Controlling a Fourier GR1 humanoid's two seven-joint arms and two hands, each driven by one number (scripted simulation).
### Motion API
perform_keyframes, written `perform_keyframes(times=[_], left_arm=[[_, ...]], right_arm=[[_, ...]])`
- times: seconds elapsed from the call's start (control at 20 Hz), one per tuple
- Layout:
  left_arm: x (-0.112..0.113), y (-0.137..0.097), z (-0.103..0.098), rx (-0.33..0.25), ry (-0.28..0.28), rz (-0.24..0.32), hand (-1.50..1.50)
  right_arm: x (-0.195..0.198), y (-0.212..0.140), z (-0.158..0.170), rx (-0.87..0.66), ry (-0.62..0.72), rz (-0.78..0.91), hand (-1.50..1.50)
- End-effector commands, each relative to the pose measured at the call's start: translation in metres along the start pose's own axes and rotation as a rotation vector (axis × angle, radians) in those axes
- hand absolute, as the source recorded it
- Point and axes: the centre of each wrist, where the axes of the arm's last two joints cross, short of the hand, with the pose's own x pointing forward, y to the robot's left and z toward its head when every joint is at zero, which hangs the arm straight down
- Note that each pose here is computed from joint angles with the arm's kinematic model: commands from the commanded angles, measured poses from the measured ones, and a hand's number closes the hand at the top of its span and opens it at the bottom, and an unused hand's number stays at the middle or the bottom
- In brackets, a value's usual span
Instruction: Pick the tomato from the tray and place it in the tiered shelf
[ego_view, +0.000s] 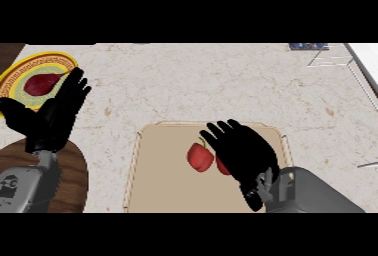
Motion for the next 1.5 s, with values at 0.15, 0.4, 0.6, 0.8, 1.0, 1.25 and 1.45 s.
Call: perform_keyframes(times=[0.15, 0.4, 0.6, 0.8, 1.0, 1.25, 1.45], left_arm=[[0.004, 0.002, -0.028, 0.009, 0.008, 0.007, 0.00], [-0.003, -0.002, 0.007, 0.011, 0.004, 0.007, 0.00], [-0.011, 0.002, 0.006, -0.002, -0.015, -0.008, 0.00], [0.011, -0.004, 0.008, 0.000, 0.014, 0.009, 0.00], [-0.003, 0.012, -0.004, -0.013, -0.011, 0.006, 0.00], [-0.017, -0.015, -0.007, -0.003, 0.008, -0.006, 0.00], [0.017, 0.008, 0.006, 0.008, -0.011, -0.026, 0.00]], right_arm=[[-0.006, 0.014, -0.015, -0.001, 0.006, -0.010, -1.50], [-0.018, 0.030, -0.032, 0.001, 0.017, -0.009, -1.50], [0.000, 0.035, -0.043, 0.037, 0.015, -0.027, -1.50], [-0.014, 0.026, -0.045, 0.026, 0.022, -0.055, -1.50], [-0.014, 0.045, -0.071, 0.044, 0.007, -0.042, -1.50], [-0.025, 0.062, -0.084, 0.074, -0.010, -0.005, 1.50], [-0.033, 0.059, -0.071, -0.027, -0.075, 0.036, 1.50]])
